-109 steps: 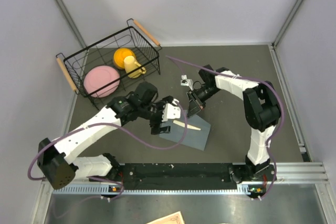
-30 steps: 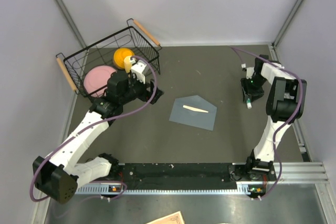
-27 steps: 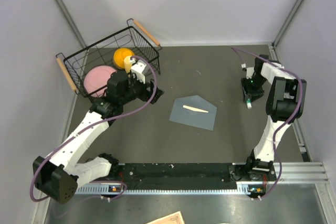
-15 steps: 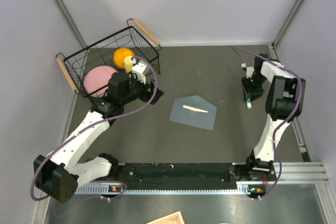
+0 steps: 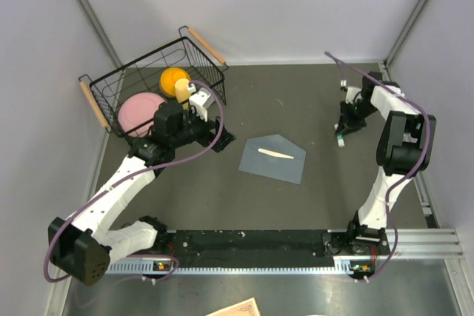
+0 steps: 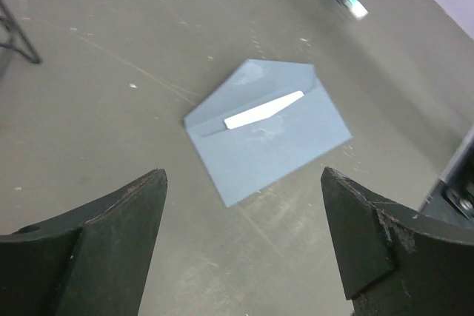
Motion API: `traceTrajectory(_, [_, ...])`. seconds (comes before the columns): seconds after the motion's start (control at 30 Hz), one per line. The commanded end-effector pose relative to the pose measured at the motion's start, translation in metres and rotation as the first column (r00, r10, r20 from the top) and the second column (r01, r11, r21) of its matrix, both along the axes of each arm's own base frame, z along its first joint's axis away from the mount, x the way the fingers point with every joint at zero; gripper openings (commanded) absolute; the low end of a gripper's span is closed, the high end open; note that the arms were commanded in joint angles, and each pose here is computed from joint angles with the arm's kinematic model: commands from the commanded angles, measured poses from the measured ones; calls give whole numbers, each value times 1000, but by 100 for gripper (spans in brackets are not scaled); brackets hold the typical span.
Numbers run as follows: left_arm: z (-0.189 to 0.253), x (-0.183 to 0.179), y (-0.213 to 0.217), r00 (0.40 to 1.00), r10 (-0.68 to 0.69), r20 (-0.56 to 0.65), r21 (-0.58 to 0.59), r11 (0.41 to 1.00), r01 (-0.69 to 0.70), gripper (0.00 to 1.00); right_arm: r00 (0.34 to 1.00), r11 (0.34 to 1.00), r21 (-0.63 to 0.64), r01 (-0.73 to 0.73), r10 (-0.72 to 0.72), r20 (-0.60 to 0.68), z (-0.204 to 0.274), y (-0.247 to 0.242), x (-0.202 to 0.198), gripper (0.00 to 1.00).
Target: Place the letter into the envelope and seal it
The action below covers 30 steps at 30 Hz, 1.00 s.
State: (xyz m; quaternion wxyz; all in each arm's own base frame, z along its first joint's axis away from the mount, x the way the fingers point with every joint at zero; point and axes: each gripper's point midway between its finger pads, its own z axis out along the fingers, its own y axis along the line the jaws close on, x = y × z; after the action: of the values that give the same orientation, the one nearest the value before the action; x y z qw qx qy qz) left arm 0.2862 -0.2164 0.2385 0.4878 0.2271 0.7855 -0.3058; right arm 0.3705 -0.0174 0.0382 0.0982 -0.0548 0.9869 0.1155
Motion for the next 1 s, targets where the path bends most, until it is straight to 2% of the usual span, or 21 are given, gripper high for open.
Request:
traceTrajectory(0.0, [24, -30, -23, 974, -226, 20, -68, 972, 227, 92, 939, 898, 402, -179, 34, 343, 131, 82, 16, 0])
traceTrajectory(0.03, [29, -43, -29, 954, -299, 24, -90, 950, 300, 92, 901, 830, 484, -279, 51, 431, 170, 107, 10, 0])
traceTrajectory(0.07, [30, -48, -31, 945, -326, 29, -101, 940, 327, 91, 893, 795, 527, -300, 40, 448, 190, 121, 7, 0])
traceTrajectory(0.17, [45, -69, -39, 905, -419, 79, -178, 887, 426, 87, 829, 675, 587, -447, 67, 555, 251, 168, -18, 0])
traceTrajectory(0.23, [62, -83, -45, 879, -461, 118, -264, 839, 476, 83, 793, 612, 598, -518, 80, 605, 274, 193, -34, 0])
traceTrajectory(0.27, [72, -86, -48, 853, -479, 208, -291, 802, 521, 82, 757, 568, 598, -566, 69, 650, 293, 210, -47, 0])
traceTrajectory(0.33, [83, -90, -51, 864, -462, 198, -395, 770, 502, 79, 738, 514, 611, -602, 67, 671, 307, 227, -62, 0])
traceTrajectory(0.37, [91, -83, -50, 876, -408, 256, -427, 765, 481, 78, 724, 468, 619, -631, 67, 687, 315, 242, -72, 0])
traceTrajectory(0.43, [91, -74, -53, 900, -386, 201, -472, 767, 435, 76, 696, 427, 609, -668, 69, 715, 329, 254, -86, 0])
traceTrajectory(0.47, [89, -68, -55, 907, -379, 186, -491, 763, 420, 76, 708, 405, 629, -664, 72, 702, 331, 260, -93, 0])
traceTrajectory(0.5, [100, -70, -57, 898, -381, 220, -513, 738, 438, 75, 655, 365, 592, -718, 65, 753, 346, 269, -102, 0])
traceTrajectory(0.63, [116, -79, -71, 860, -426, 280, -514, 691, 509, 73, 676, 312, 633, -708, 41, 736, 353, 281, -111, 0])
traceTrajectory(0.67, [115, -81, -74, 854, -437, 282, -511, 685, 519, 73, 702, 301, 663, -686, 35, 711, 352, 283, -112, 0])
traceTrajectory(0.8, [116, -89, -86, 833, -473, 286, -510, 661, 550, 65, 700, 258, 669, -697, 40, 713, 359, 292, -120, 0])
traceTrajectory(0.9, [120, -82, -91, 845, -460, 273, -531, 660, 531, 62, 698, 232, 671, -704, 50, 715, 361, 300, -126, 0])
traceTrajectory(0.97, [128, -83, -93, 829, -470, 301, -525, 645, 556, 59, 700, 220, 674, -705, 57, 712, 361, 303, -129, 0])
